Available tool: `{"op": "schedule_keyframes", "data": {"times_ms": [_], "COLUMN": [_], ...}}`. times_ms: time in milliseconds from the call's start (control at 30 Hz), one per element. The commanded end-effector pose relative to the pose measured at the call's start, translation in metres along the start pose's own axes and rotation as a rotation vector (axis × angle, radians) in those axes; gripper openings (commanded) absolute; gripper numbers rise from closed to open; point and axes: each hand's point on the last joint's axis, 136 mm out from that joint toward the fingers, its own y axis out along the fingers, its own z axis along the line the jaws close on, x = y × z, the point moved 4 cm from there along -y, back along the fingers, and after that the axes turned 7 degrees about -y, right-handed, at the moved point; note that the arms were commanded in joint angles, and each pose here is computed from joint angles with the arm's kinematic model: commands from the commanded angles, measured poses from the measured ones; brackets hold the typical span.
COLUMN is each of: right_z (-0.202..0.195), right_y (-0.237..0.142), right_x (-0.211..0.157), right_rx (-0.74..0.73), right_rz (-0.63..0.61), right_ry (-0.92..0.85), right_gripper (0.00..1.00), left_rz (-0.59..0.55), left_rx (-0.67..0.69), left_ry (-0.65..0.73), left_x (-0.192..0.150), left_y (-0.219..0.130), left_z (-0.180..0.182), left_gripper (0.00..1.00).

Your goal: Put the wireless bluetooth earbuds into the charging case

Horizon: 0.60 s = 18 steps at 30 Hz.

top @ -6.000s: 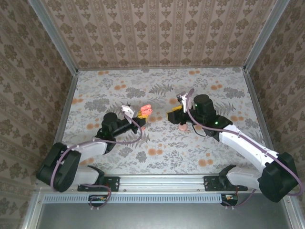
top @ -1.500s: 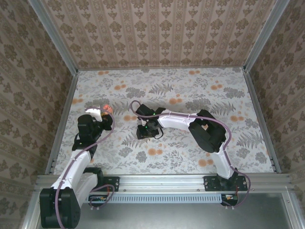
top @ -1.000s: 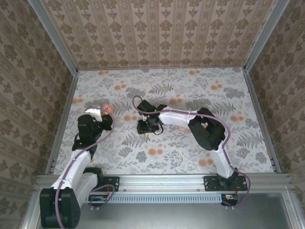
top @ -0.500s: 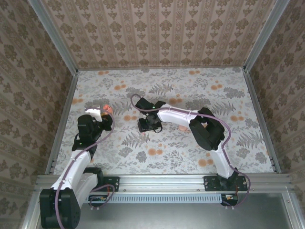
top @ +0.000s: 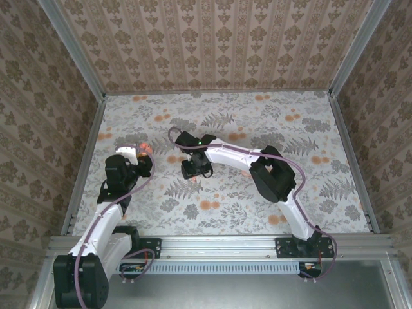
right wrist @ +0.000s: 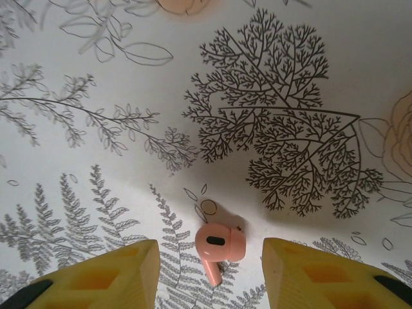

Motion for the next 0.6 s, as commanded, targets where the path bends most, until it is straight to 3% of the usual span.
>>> {"op": "schedule_keyframes", "data": {"times_ms": [0, 567], "right_z": [0.002, -0.001], "right_y": [0.003, 0.022], "right_x": [-0.002, -0.003], "right_rx": [-0.011, -0.030], "right_rz": [0.032, 0.065], "right_ry": [-0.018, -0.016], "right_gripper": [0.47, 0.42], "left_rz": [-0.031, -0.033], "left_rx": [0.004, 0.005], "left_ry": [0.002, 0.002], "left_x": [0.008, 0.008], "left_y": [-0.004, -0.004], "left_z": [0.000, 0.000], "left_gripper": [0.10, 0.10]}}
